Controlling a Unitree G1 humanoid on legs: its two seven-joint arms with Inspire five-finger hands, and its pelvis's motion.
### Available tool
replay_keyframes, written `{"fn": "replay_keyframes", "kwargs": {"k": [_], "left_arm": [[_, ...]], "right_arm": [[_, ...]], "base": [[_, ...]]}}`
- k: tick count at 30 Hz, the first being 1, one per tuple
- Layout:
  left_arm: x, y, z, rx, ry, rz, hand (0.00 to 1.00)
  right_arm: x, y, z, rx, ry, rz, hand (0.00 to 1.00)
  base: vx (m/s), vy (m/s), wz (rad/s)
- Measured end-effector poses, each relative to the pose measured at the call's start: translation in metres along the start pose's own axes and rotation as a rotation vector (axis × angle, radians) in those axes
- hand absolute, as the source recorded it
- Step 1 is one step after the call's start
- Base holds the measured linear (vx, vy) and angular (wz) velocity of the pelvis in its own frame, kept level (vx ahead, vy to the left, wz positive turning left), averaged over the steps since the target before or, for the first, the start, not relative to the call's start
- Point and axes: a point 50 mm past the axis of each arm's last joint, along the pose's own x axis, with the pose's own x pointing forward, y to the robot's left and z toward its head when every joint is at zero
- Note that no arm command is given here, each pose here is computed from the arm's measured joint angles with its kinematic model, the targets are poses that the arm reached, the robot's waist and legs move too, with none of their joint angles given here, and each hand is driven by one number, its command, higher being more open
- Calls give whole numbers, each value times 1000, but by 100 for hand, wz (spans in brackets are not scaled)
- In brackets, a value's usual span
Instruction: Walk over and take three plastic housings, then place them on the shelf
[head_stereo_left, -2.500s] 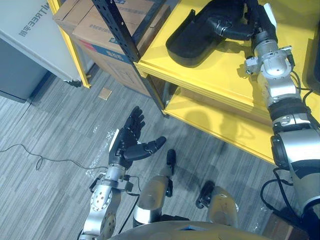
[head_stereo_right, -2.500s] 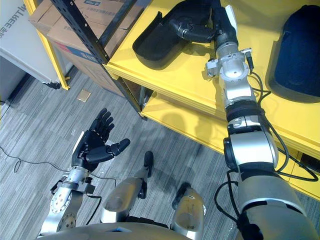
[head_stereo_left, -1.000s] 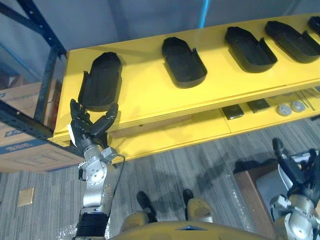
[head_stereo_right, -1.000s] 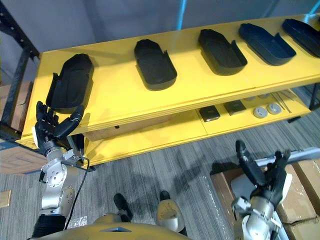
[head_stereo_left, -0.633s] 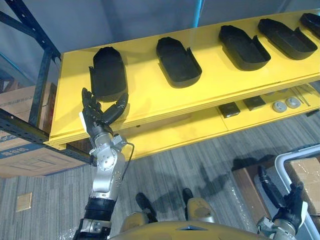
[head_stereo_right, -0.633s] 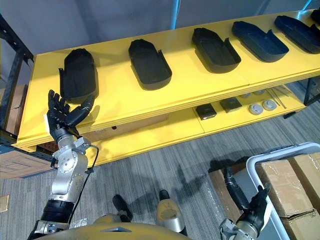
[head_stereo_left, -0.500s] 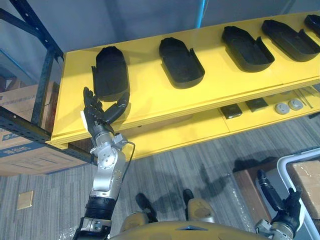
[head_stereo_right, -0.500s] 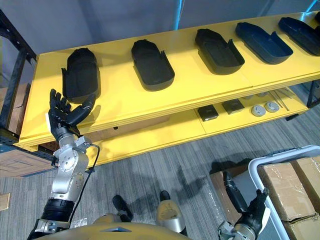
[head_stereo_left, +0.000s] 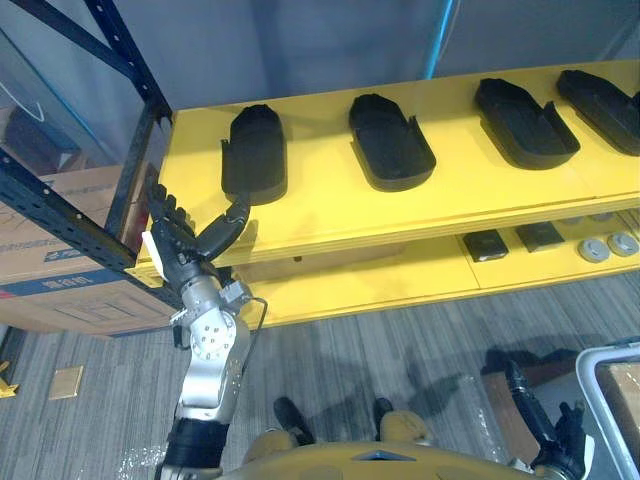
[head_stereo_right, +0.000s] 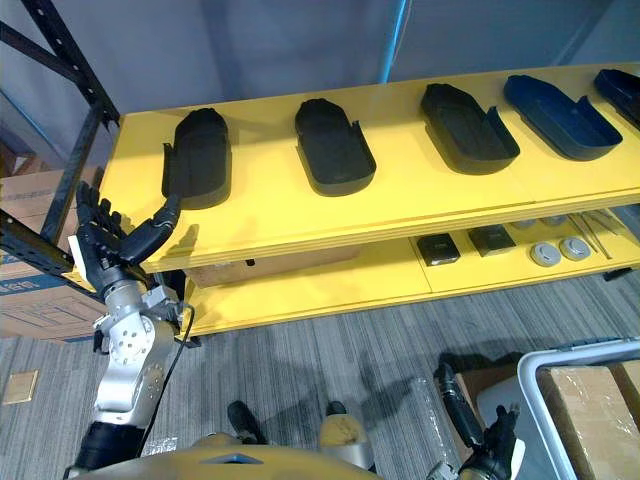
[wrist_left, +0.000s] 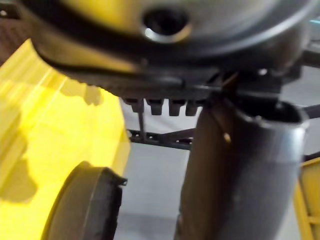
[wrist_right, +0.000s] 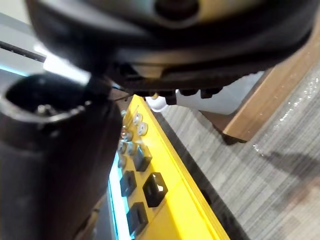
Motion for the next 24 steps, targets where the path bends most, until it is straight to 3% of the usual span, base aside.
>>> {"fn": "replay_keyframes", "kwargs": {"k": [7,11,16,24], "left_arm": [[-31,11,-4,72,-8,-167,100],[-56,7,-6,231,-83,-368,100],[-70,-5,-3,293,-185,-639,100],[-88,17,-31,425,-108,-738,100]], "right_arm": [[-9,0,-39,10,209,41,100],[-13,10,-61,-1,347,98,100],[-12,30,-71,-32,428,192,100],[-5,41,-74,-81,487,238,100]], "base": [[36,22,18],[25,40,16],[13,55,15],[60,43,21]]}}
